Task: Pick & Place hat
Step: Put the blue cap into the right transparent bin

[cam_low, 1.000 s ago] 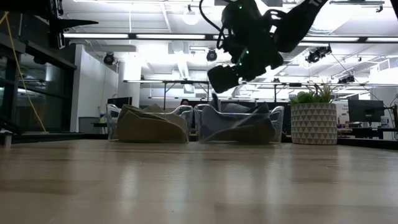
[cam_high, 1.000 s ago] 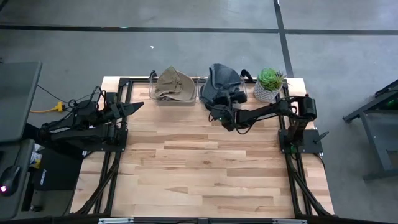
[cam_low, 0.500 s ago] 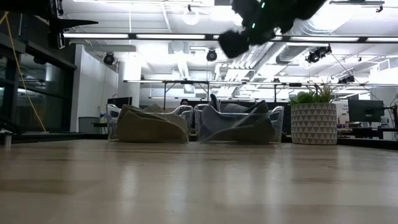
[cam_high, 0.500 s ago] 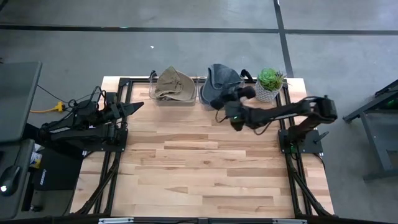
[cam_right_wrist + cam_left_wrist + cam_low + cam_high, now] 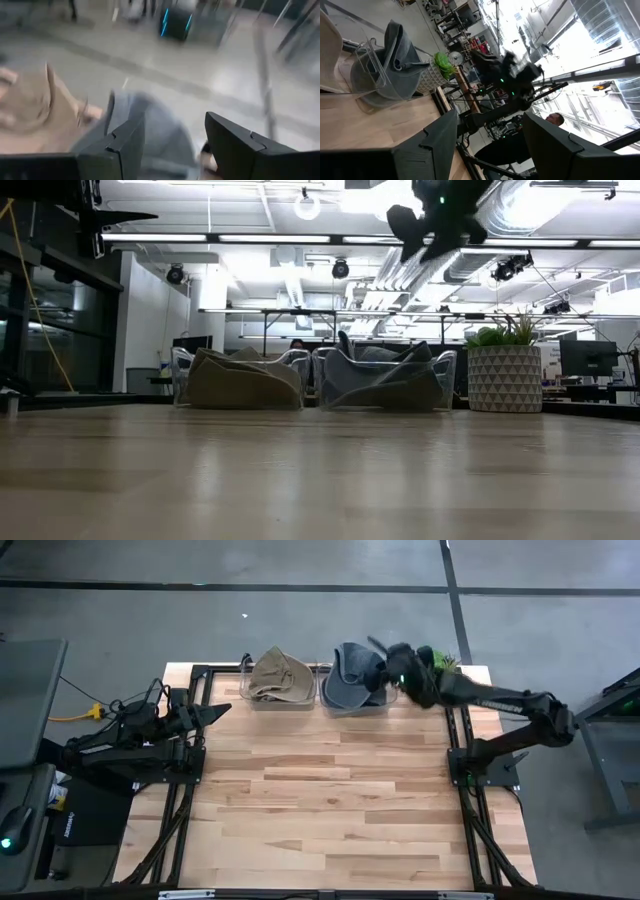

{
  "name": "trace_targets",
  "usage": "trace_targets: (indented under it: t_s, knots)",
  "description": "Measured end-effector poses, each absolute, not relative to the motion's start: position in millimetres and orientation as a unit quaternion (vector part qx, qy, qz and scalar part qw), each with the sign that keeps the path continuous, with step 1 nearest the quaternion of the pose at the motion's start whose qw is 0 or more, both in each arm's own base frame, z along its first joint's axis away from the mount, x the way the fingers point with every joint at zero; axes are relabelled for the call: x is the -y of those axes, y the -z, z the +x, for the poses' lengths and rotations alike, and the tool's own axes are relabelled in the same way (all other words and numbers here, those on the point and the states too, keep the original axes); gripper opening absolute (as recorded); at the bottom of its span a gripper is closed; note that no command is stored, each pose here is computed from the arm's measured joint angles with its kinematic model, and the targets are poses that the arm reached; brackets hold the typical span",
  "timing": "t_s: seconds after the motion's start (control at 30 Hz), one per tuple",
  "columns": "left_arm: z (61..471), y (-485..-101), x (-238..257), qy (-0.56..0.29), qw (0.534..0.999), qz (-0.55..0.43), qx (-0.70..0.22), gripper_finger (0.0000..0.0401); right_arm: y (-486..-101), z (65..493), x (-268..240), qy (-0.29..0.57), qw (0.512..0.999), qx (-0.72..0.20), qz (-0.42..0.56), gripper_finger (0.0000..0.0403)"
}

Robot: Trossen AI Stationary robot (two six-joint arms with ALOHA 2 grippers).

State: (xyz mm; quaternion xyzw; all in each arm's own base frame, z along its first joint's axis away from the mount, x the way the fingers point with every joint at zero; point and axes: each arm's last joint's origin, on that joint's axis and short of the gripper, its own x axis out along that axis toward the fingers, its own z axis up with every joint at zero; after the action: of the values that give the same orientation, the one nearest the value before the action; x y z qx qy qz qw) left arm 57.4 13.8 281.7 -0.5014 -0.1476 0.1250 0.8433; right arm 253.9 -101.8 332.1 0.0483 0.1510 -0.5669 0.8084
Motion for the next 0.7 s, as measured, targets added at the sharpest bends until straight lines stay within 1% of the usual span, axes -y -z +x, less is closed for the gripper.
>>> trace_targets:
  t_s: [0.07, 0.17, 0.3, 0.5, 0.6, 0.7]
  knots:
    - [57, -282, -14, -0.124, 0.84, -0.507, 0.148, 0.0209, -331, 248, 120, 0.54, 0.813, -0.191, 0.104, 0.0201]
    - [57, -282, -14, -0.123, 0.838, -0.51, 0.149, 0.0209, -329, 245, 145, 0.495, 0.83, -0.229, 0.117, 0.0199]
    - [57, -282, -14, -0.121, 0.833, -0.519, 0.15, 0.0209, -333, 238, 174, 0.432, 0.859, -0.24, 0.131, 0.0198]
    - [57, -282, -14, -0.121, 0.831, -0.522, 0.15, 0.0209, -324, 219, 218, 0.36, 0.879, -0.249, 0.187, 0.0197]
    - [57, -282, -14, -0.121, 0.83, -0.523, 0.15, 0.0209, -311, 218, 234, 0.311, 0.893, -0.269, 0.184, 0.0197]
    - [57, -282, -14, -0.12, 0.83, -0.523, 0.151, 0.0209, -300, 219, 245, 0.293, 0.898, -0.29, 0.153, 0.0197]
